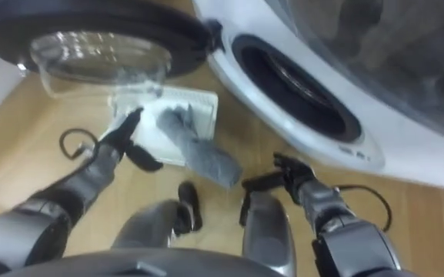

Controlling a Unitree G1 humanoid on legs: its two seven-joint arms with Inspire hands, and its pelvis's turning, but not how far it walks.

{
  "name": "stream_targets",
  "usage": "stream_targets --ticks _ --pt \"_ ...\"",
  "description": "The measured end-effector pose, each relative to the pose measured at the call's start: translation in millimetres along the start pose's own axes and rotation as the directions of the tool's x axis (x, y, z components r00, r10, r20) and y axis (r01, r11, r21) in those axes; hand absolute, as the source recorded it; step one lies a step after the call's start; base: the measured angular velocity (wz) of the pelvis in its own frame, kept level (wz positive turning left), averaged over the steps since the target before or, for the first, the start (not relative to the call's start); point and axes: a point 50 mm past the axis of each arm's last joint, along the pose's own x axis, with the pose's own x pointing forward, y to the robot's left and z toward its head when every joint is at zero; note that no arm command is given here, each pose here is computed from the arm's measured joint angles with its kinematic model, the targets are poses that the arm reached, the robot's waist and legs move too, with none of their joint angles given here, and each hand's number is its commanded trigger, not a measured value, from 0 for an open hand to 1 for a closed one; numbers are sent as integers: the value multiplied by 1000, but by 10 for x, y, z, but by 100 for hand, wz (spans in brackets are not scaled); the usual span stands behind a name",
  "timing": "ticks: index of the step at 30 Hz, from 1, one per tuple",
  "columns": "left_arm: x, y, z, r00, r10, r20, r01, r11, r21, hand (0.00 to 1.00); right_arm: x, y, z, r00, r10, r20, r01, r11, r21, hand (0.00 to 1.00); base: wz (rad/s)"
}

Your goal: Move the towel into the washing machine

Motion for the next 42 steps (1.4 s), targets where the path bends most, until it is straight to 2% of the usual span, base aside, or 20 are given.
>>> stream_targets --ticks 3,8,16,20,24,34,35,37,42 --pt "31 37 112 999 16 45 -19 998 67 0 19 46 134 999 3 50 -1 1000 -32 0 0" --pt "78 81 374 985 30 171 -74 963 258 0 27 45 411 986 1 165 1 1000 -13 0 1" --pt "123 315 547 952 127 279 -227 904 362 0 -12 -64 800 943 -26 333 -21 991 135 0 -16" --pt "145 417 640 938 113 327 -257 860 442 0 -33 -100 992 918 -32 394 -42 983 178 0 -7" --pt "151 488 703 925 104 366 -278 841 463 0 -45 -59 1057 900 -16 435 -88 972 218 0 -1" --pt "143 639 724 891 161 425 -370 799 474 0 -73 72 1264 859 45 510 -168 966 198 0 -6" --pt "140 649 717 887 165 431 -380 791 480 37 -74 84 1266 857 54 513 -181 962 202 0 -13" --pt "140 644 736 884 155 441 -384 780 494 100 -77 89 1271 852 62 520 -195 959 205 0 -7" --pt "139 603 735 887 125 444 -369 770 521 100 -82 132 1281 844 102 527 -225 958 176 0 -1"
